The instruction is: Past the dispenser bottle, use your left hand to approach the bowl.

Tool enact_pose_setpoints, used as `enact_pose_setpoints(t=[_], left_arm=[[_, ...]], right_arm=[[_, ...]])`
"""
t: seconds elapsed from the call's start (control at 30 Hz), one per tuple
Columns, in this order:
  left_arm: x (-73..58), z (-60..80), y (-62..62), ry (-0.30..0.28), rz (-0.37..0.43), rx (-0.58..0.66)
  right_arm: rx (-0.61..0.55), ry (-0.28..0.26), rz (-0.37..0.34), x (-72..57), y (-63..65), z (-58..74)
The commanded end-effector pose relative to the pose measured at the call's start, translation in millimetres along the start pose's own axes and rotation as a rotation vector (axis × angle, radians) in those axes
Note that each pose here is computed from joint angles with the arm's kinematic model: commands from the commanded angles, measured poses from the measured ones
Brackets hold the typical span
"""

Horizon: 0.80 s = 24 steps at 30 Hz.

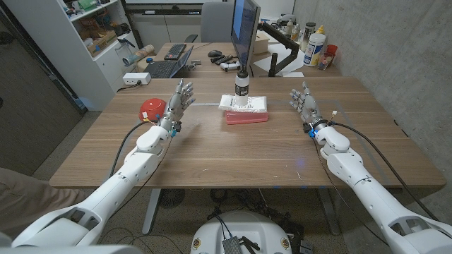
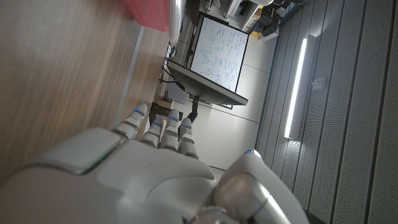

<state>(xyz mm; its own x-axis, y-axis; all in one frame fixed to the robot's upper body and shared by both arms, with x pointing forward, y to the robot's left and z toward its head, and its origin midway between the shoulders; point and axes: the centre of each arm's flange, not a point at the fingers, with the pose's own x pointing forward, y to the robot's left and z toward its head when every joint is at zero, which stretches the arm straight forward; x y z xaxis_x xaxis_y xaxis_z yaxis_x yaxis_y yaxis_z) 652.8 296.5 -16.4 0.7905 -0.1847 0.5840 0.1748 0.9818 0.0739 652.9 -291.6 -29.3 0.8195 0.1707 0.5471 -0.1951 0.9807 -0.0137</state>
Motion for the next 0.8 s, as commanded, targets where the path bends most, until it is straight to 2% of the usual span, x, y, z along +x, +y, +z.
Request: enact_pose_setpoints(t=[0.03, 0.47, 0.8], left_arm=[[-4.0, 11.5, 13.8, -0.021, 0.035, 0.09], [-12.1, 18.0, 27.3, -0.031, 0.074, 0.158], [-21.1, 22.2, 40.3, -0.038, 0.126, 0.263]], right_arm=[[0.0, 0.001, 0.0, 1.2, 0.9, -0.8], [-0.007, -0.003, 0.0, 4.6, 2.8, 2.1], [-0.016, 0.003, 0.004, 9.6, 4.3, 2.1]])
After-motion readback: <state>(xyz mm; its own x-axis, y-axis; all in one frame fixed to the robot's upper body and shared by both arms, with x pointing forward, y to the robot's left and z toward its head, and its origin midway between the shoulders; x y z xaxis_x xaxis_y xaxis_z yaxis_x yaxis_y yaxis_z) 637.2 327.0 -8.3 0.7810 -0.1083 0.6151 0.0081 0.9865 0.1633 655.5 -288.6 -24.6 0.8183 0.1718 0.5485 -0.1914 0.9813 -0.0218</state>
